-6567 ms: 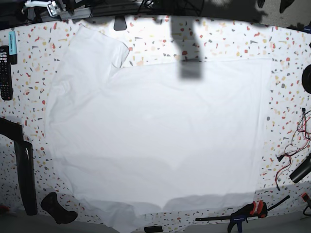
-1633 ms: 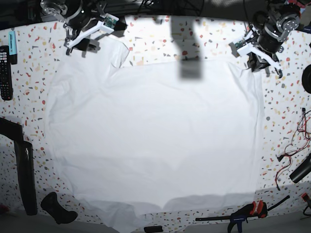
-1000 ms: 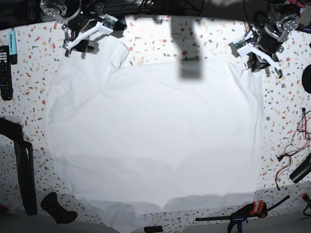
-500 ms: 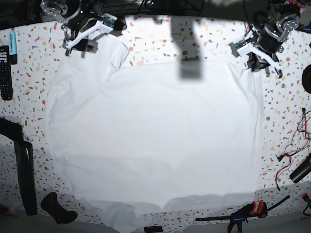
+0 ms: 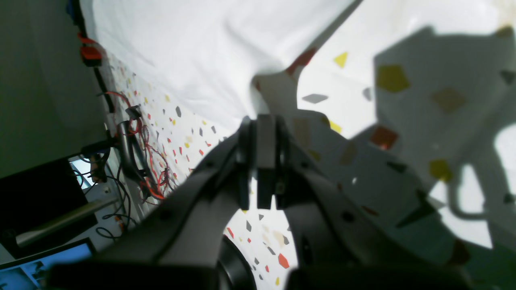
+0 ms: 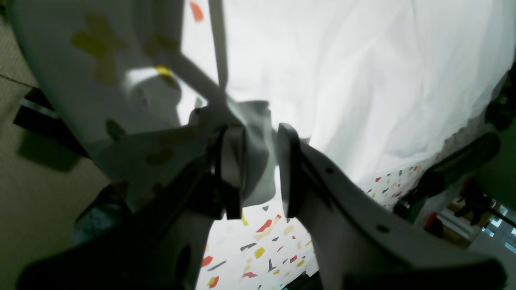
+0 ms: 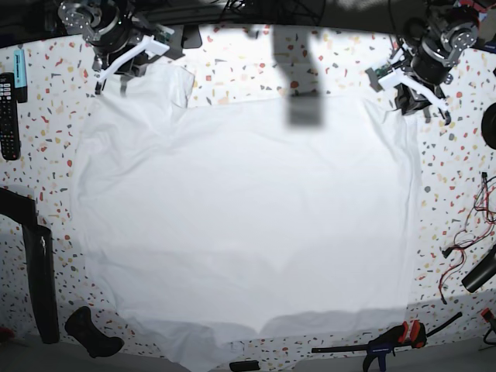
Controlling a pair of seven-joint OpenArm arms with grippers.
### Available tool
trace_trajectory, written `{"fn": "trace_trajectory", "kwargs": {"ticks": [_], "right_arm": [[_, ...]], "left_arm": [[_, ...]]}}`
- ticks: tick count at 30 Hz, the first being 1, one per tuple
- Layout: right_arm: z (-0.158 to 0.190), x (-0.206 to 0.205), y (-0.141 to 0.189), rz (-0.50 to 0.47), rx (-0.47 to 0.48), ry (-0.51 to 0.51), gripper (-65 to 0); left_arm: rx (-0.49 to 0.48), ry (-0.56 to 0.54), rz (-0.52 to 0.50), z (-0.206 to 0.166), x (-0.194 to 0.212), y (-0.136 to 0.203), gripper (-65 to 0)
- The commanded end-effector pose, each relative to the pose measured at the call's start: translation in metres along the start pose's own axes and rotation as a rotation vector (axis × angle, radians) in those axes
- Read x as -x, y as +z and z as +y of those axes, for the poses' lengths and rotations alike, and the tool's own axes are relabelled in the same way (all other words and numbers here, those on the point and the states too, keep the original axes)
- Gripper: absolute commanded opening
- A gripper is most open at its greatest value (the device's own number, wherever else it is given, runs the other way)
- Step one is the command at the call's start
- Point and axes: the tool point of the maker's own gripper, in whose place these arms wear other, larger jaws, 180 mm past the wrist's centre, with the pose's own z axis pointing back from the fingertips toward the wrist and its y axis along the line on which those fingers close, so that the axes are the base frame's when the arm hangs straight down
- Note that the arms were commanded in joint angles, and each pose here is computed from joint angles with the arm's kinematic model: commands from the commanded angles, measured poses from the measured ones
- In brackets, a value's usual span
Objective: Fold the T-shirt properly
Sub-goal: 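Close both grippers on the shirt's shoulder corners, then lift the shoulders with both grippers and pull them over toward the hem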
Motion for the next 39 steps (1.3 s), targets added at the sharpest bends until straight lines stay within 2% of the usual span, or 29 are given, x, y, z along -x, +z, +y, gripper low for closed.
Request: {"fn": "trace_trajectory", "kwargs": {"ticks": [1,4,7,13,16,21,23,29,31,36,37,39], "right_arm": [[-0.007,0.000,0.003,-0.005,0.027,0.007,-51.2],[-0.007,-0.002,0.003,-0.016,0.027,0.007,-53.0],[-0.007,-0.003,0.003,-0.023,0.026,0.006,-65.0],[-0.013,-0.002,0.003,-0.017,0.058,-0.023,-65.0],[-0.025,0.000,0.004,-0.011,0.123,-0.120,-65.0],[-0.033,0.006,0.008,0.028,0.154,-0.229,-65.0],[-0.043,0.006,0.014,0.042,0.193,-0.250,-65.0],[-0.082,-0.004,0.022,0.005,0.290,-0.289,-65.0],[-0.088,-0.006,0.018,-0.011,0.275,-0.355,-65.0],[-0.113,-0.012,0.014,-0.045,0.305,-0.420,-65.0],[-0.119,-0.014,0.013,-0.057,0.314,-0.431,-65.0],[-0.130,-0.018,0.012,-0.083,0.328,-0.456,-65.0]], "left_arm": [[-0.032,-0.014,-0.009,0.011,-0.001,0.001,-65.0],[-0.032,-0.014,-0.009,0.011,-0.001,0.001,-65.0],[-0.032,-0.014,-0.009,0.011,-0.001,0.001,-65.0],[-0.032,-0.014,-0.009,0.011,-0.001,0.001,-65.0],[-0.032,-0.014,-0.010,0.011,-0.001,0.001,-65.0],[-0.033,-0.016,-0.010,0.011,-0.001,0.001,-65.0],[-0.039,-0.033,-0.007,0.013,-0.001,0.001,-65.0],[-0.072,-0.116,0.005,0.019,0.001,0.001,-65.0],[-0.105,-0.104,0.003,0.025,0.001,0.002,-65.0],[-0.376,0.000,0.040,0.072,0.008,0.014,-65.0],[-0.410,0.009,0.038,0.078,0.009,0.016,-65.0],[-0.414,0.000,0.034,0.080,0.010,0.017,-65.0]]}}
